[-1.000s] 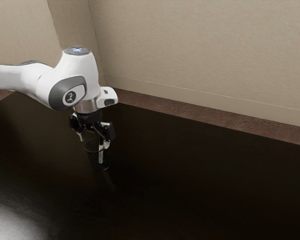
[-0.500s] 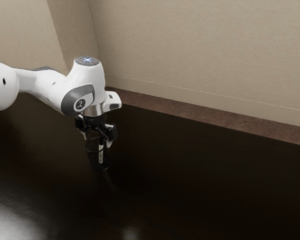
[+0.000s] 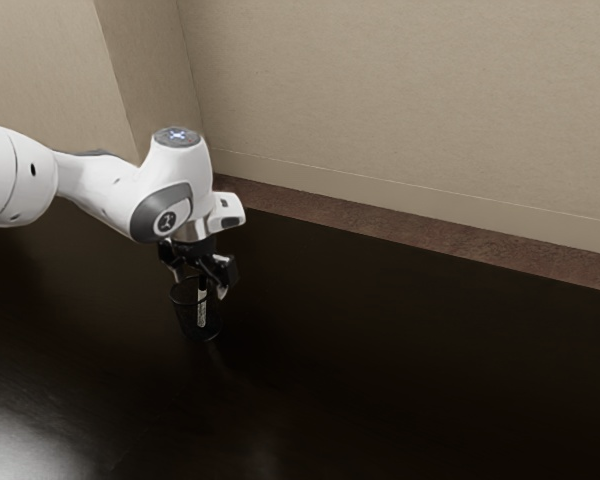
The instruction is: Take the marker out of the pen holder and place it to the left of the pen holder.
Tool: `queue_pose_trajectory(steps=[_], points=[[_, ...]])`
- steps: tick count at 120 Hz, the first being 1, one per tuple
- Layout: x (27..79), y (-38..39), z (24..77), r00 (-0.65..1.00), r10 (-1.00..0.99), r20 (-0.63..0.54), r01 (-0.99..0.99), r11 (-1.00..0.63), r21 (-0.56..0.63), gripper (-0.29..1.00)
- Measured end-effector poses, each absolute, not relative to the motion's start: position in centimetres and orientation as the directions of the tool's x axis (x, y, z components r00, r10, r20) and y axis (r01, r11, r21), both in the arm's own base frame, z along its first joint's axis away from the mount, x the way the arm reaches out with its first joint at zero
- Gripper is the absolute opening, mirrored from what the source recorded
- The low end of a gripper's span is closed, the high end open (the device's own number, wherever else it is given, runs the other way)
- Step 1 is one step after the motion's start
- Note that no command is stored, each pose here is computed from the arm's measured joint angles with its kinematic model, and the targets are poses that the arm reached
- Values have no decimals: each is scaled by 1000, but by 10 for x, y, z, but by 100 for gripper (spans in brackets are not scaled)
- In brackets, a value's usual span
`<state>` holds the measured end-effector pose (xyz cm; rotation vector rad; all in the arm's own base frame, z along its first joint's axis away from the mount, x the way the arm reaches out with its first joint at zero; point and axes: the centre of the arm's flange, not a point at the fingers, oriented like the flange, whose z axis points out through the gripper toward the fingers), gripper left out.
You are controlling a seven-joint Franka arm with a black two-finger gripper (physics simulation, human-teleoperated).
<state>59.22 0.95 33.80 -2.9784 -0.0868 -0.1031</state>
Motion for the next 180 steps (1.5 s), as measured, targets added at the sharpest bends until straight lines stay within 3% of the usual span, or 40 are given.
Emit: queue_pose_trajectory(steps=[8, 41, 69, 84, 109, 136, 160, 172, 180], points=[[593, 13, 337, 996, 53, 78, 65, -986, -156, 69], [595, 13, 344, 995, 30, 94, 45, -985, -164, 14], [593, 15, 361, 993, 25, 118, 45, -984, -170, -2], [587, 29, 394, 987, 53, 150, 80, -980, -181, -4], [579, 66, 499, 976, 123, 181, 165, -957, -240, -6], [605, 209, 385, 920, 347, -185, 292, -918, -269, -7], [648, 227, 316, 893, 277, -355, 222, -957, -189, -7], [648, 222, 321, 897, 228, -378, 184, -972, -149, 16], [646, 217, 356, 920, 197, -339, 160, -978, -136, 30]])
